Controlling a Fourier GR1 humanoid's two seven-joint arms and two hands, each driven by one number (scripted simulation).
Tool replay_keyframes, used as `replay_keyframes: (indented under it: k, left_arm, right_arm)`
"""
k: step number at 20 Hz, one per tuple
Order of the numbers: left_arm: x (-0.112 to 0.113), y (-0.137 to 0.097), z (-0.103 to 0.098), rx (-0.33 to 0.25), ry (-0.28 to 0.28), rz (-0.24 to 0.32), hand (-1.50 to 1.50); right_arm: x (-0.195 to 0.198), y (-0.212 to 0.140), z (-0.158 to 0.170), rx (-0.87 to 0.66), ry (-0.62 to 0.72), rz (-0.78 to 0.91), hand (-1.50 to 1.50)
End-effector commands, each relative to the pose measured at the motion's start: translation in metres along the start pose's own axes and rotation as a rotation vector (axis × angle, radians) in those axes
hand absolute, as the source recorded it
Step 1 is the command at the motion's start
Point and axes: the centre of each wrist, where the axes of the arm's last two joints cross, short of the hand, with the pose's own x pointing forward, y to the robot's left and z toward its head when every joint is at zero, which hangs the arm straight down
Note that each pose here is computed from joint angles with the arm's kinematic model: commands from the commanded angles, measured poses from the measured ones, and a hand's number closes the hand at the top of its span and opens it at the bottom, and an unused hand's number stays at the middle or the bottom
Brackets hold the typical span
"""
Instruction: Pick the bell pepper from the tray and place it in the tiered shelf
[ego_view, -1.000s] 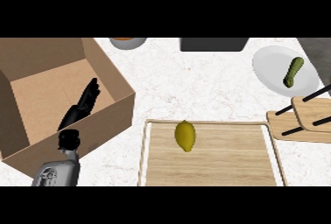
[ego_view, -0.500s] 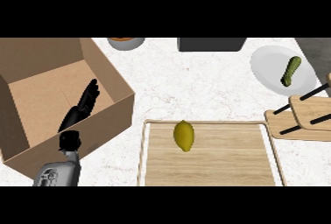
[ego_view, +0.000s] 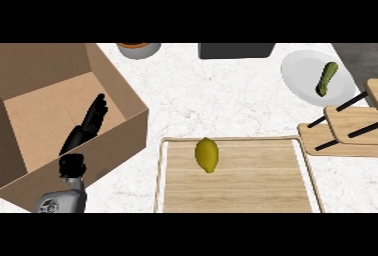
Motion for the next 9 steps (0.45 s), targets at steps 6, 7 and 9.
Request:
replay_keyframes:
  k: [6, 7, 9]
  left_arm:
    - [0.007, -0.004, 0.003, -0.037, 0.036, -0.008, 0.00]
    - [-0.001, -0.008, -0.002, -0.019, 0.035, -0.007, 0.00]
    - [0.001, -0.010, -0.007, -0.040, 0.034, -0.002, 0.00]
  right_arm:
    - [-0.032, -0.113, 0.009, 0.100, 0.021, 0.134, -1.50]
    - [-0.029, -0.120, 0.004, 0.103, 0.030, 0.084, -1.50]
    - [-0.041, -0.131, 0.005, 0.112, 0.034, 0.099, -1.50]
